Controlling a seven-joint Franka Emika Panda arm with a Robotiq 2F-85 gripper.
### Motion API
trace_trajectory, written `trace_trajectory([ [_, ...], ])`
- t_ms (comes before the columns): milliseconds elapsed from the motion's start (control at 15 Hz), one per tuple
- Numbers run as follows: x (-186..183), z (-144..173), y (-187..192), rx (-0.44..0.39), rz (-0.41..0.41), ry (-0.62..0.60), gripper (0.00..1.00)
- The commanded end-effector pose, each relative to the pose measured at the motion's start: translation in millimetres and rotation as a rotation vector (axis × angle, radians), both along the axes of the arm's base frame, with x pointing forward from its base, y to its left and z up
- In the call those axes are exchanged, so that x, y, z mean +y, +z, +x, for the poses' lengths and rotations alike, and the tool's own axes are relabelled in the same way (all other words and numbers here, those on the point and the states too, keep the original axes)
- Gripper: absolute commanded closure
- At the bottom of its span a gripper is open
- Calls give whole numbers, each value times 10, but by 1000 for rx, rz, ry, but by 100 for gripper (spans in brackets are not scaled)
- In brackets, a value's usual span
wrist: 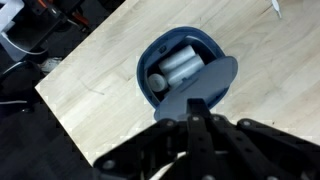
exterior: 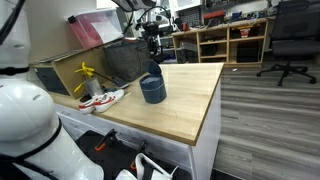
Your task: Close the dark grey container.
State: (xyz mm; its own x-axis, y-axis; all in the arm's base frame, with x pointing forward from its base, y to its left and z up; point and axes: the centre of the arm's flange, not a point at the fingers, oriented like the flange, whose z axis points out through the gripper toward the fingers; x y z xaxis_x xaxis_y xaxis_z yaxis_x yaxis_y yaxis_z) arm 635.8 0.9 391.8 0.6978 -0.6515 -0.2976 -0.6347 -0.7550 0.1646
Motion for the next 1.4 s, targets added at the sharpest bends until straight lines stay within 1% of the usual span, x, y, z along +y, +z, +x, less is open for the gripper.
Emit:
trace_trajectory([
  [0, -13, -192, 71, -7, -4, 28, 100],
  [533, -21, -294, 53, -17, 3, 60, 100],
  [867, -12, -307, -6, -39, 5, 44, 100],
  [1333, -2, -322, -89, -18, -11, 43, 100],
])
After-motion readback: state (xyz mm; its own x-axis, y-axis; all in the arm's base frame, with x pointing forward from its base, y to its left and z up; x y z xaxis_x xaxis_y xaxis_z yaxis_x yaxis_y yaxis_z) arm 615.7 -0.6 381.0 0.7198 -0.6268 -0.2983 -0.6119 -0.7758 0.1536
